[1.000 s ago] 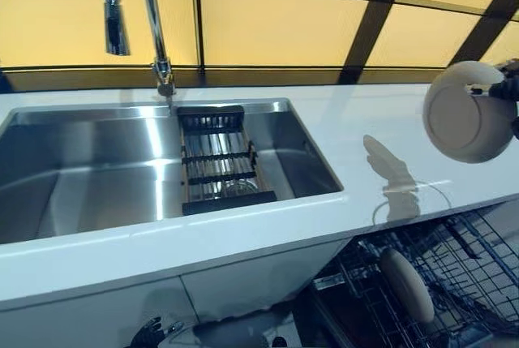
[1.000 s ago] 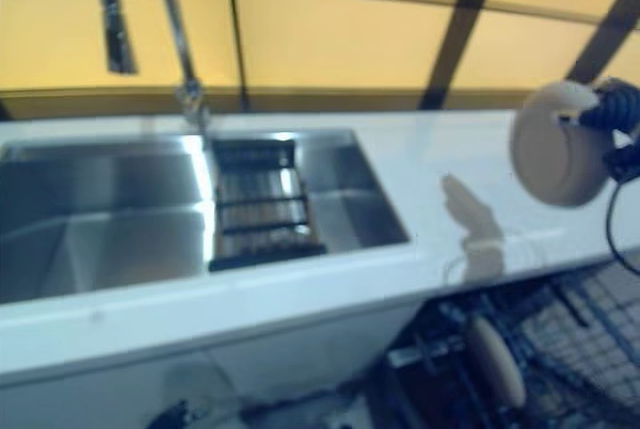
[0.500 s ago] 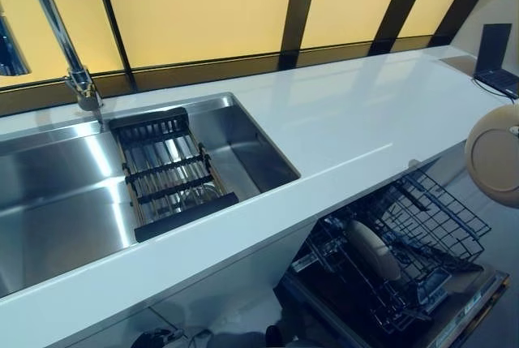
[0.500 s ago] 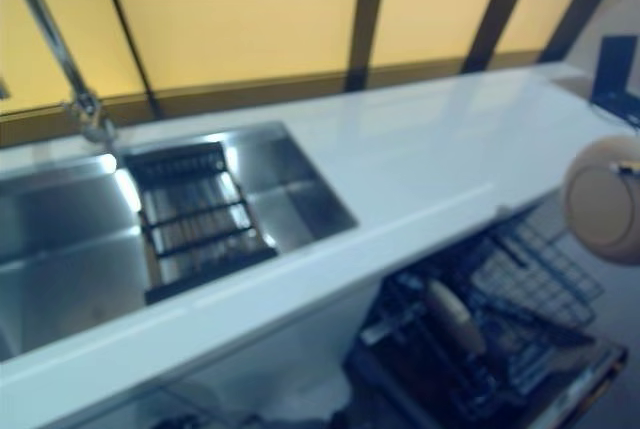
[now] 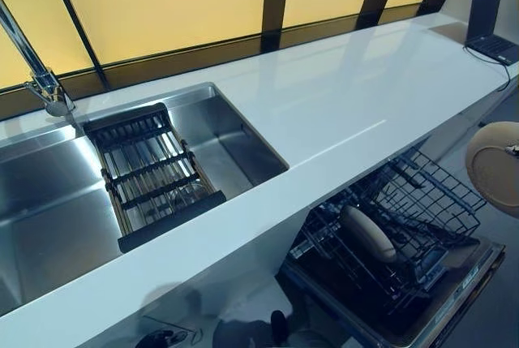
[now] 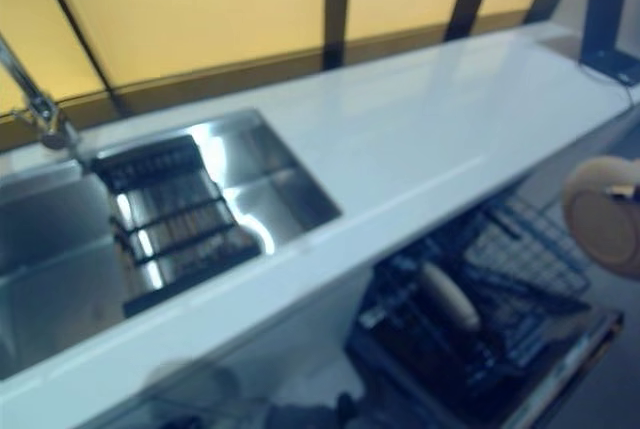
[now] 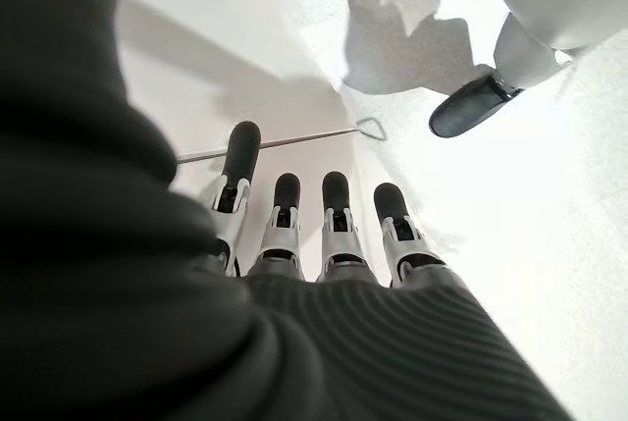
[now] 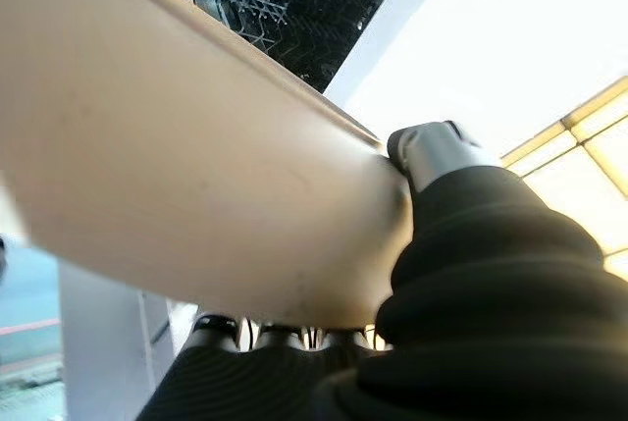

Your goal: Take plates into dishwasher

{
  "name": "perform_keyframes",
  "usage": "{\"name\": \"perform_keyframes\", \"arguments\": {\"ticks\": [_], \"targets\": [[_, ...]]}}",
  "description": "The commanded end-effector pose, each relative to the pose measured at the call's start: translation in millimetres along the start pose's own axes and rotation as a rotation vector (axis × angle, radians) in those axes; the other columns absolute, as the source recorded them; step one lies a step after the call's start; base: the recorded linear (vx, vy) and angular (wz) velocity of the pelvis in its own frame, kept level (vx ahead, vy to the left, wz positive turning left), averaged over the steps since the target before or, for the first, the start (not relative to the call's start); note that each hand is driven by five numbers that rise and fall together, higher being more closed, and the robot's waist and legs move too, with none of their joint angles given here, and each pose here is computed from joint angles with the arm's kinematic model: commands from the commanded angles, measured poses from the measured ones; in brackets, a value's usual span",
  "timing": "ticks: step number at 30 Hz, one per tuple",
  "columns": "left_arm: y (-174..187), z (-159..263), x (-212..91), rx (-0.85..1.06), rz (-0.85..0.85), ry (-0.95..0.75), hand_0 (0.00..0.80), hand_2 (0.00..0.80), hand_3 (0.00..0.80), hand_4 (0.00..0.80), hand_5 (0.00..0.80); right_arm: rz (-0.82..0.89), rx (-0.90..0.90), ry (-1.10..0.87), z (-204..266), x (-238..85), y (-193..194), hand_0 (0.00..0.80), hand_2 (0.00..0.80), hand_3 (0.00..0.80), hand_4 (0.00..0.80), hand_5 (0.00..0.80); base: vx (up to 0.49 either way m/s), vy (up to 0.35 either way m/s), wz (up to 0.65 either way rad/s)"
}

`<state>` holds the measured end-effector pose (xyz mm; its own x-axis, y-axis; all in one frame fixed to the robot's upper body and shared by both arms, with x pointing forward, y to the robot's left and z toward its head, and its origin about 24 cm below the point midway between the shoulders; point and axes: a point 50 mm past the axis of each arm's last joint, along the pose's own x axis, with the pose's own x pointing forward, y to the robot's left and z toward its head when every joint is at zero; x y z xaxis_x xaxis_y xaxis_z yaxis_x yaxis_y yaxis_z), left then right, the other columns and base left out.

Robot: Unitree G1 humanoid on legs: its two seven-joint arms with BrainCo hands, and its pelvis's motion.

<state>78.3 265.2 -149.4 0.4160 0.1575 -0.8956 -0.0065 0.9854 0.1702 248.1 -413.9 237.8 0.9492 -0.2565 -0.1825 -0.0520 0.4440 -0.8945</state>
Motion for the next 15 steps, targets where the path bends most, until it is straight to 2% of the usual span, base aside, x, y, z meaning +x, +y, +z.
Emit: {"name": "perform_keyframes", "arguments": {"ticks": [1, 15], "targets": [[23, 56, 4, 0.016, 0.065, -0.182, 0.000, 0.000, 0.000, 0.000, 0.000, -0.130, -0.005, -0.118, 23, 4, -5, 0.800, 0.800, 0.800, 0.800, 0.800, -0.082, 0.028, 0.02], [1, 75, 6, -0.047, -0.026, -0.288, 0.000, 0.000, 0.000, 0.000, 0.000, -0.171, -0.099, -0.176, 52, 13, 5, 0.800, 0.800, 0.800, 0.800, 0.800, -0.055, 0.036, 0.02]]}}
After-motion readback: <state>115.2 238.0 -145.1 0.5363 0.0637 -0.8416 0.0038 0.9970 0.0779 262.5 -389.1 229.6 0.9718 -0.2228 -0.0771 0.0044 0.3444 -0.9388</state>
